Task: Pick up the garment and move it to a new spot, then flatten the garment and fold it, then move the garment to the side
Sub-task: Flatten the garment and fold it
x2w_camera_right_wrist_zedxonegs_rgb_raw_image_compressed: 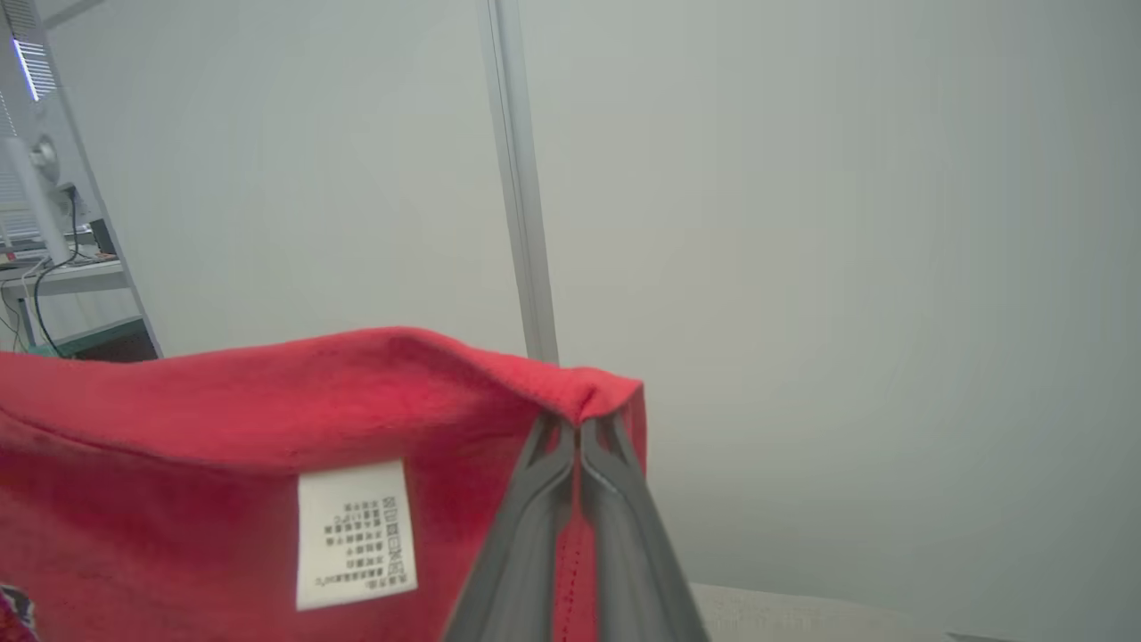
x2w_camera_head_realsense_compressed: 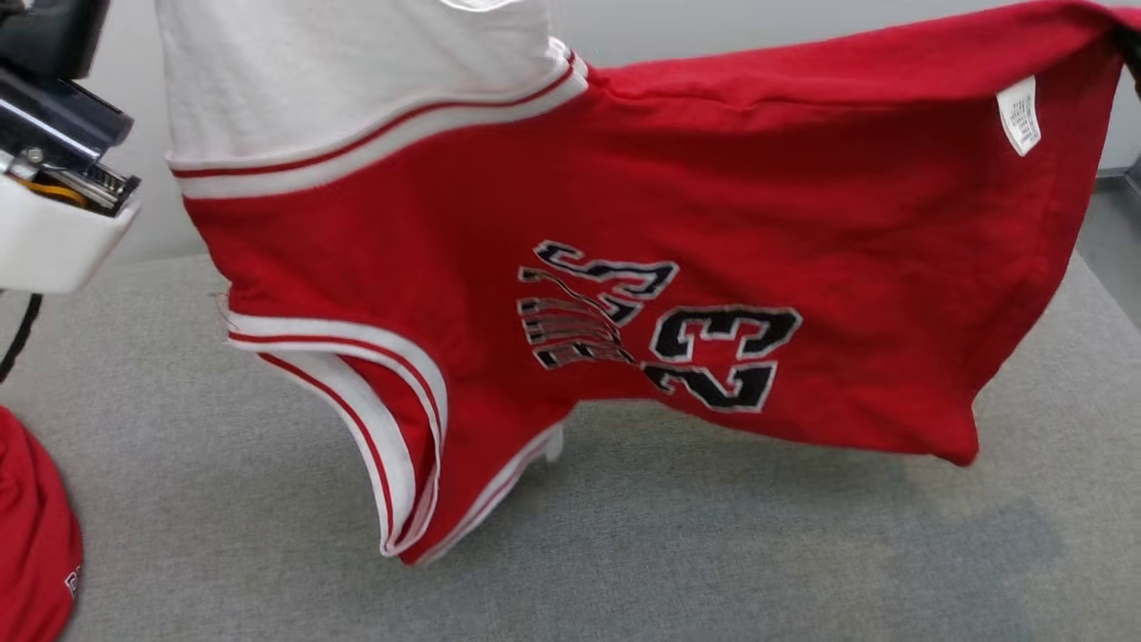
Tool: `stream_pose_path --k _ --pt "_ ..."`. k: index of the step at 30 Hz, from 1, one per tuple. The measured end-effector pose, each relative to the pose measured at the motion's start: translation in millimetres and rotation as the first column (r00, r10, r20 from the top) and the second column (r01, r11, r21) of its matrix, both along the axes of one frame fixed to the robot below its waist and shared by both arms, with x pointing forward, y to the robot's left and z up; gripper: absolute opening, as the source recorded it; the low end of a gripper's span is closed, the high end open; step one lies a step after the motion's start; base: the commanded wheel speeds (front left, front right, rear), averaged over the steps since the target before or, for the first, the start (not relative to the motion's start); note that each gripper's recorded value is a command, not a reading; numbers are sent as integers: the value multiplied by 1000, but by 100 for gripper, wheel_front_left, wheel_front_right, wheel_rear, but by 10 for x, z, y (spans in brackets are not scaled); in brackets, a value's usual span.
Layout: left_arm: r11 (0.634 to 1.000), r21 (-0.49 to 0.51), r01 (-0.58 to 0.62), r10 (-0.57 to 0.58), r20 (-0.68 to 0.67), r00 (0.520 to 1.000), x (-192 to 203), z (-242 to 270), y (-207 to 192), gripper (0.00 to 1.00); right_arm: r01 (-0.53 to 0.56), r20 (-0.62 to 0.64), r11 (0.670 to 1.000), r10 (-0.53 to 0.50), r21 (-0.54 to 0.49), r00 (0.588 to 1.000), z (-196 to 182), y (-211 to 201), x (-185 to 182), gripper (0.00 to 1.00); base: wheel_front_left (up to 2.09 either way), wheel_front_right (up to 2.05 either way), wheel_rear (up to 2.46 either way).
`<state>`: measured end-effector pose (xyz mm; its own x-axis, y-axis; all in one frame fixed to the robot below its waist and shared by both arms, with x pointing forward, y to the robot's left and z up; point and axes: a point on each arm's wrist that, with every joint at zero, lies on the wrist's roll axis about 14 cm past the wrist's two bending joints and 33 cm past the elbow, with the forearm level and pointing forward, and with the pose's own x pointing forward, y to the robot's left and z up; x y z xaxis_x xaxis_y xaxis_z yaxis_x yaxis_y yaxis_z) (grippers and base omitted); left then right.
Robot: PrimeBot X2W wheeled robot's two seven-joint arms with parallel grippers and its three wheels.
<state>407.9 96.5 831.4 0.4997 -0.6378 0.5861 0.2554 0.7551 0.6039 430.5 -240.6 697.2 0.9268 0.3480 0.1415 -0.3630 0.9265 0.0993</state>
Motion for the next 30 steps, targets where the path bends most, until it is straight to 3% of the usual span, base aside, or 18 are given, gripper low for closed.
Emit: stream_pose_path --k 7,11,16,17,18,19,25,30 --pt "997 51 65 -41 -376 926 554 -855 -195 0 33 -293 978 -93 -204 952 -791 -202 90 0 0 0 0" --pt "997 32 75 -48 -506 861 796 -1460 -175 0 -3 -475 987 -75 -162 877 -1572 -21 117 0 0 0 0" --pt "995 1 102 -78 -634 769 941 -2164 -245 0 24 -558 998 -57 -66 828 -2190 173 214 0 0 0 0" --pt "995 3 101 -75 -653 753 969 -2288 -242 0 37 -567 998 -65 -59 821 -2298 177 239 29 0 0 0" --pt "995 5 98 -70 -669 740 998 -2402 -237 0 54 -569 997 -71 -46 819 -2384 185 273 49 0 0 0" --pt "995 7 96 -65 -683 727 1023 -2509 -234 0 73 -567 996 -85 -43 819 -2464 175 311 100 0 0 0" --pt "1000 4 23 -13 -703 711 1264 -2828 -132 0 120 -504 987 -159 -109 849 -2799 81 518 100 0 0 0" --pt "1000 -4 -10 4 -699 716 1349 -2896 -65 0 55 -561 991 -113 -119 820 -3148 255 352 100 0 0 0"
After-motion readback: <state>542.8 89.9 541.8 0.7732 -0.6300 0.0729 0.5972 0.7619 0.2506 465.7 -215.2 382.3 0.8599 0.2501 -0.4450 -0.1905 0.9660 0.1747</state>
